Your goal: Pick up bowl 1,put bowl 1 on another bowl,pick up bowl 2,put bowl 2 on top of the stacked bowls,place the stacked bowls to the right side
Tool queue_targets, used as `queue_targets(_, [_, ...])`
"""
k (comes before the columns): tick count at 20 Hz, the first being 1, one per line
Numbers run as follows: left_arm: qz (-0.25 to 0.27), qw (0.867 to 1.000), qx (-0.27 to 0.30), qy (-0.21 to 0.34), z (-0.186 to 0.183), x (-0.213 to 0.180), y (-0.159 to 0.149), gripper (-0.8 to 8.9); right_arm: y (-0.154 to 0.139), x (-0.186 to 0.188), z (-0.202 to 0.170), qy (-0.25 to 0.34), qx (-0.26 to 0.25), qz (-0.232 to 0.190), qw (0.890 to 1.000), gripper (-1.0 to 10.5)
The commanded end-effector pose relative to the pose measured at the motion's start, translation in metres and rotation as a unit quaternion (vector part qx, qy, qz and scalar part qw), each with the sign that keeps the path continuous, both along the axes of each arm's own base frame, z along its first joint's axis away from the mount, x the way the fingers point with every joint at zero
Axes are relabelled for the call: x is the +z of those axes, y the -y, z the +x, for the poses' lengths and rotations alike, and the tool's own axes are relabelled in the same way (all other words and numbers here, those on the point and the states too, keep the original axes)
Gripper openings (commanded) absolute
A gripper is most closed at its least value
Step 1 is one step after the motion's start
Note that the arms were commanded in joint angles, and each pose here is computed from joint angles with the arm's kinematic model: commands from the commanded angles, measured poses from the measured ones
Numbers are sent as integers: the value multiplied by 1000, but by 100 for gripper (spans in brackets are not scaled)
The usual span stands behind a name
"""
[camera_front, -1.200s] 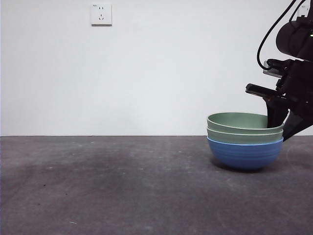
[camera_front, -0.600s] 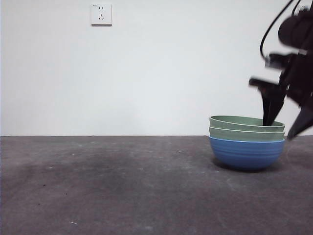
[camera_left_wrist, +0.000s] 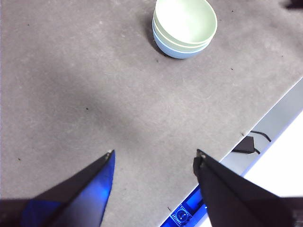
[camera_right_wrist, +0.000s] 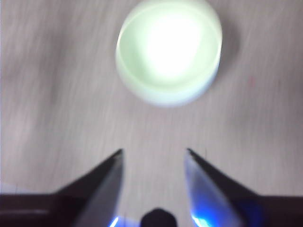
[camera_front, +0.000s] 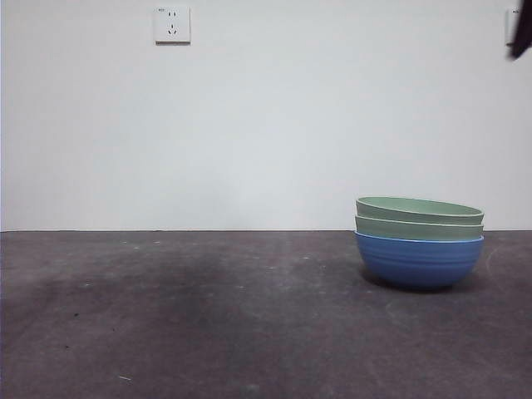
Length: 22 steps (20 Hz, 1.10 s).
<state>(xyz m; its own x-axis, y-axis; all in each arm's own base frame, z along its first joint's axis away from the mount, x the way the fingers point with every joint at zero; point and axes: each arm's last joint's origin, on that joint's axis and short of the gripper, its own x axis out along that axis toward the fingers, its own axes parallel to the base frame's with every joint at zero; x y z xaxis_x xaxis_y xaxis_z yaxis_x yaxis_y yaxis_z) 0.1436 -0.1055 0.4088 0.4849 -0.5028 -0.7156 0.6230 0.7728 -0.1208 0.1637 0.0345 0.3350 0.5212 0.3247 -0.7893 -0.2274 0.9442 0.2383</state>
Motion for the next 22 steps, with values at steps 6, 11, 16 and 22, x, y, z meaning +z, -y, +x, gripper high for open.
queue_targets(6, [12, 1000, -17, 2, -2, -1, 0, -8, 2, 1, -42, -35, 55, -30, 997, -16])
queue_targets(11, [17, 1000, -15, -2, -2, -2, -1, -3, 2, 1, -41, -35, 53, -30, 998, 2])
queue_targets(16, [17, 1000, -15, -2, -2, -2, -1, -3, 2, 1, -41, -35, 53, -30, 998, 2])
queue_targets(22, [19, 1000, -16, 1, -2, -2, -1, -7, 2, 1, -41, -35, 53, -30, 998, 2])
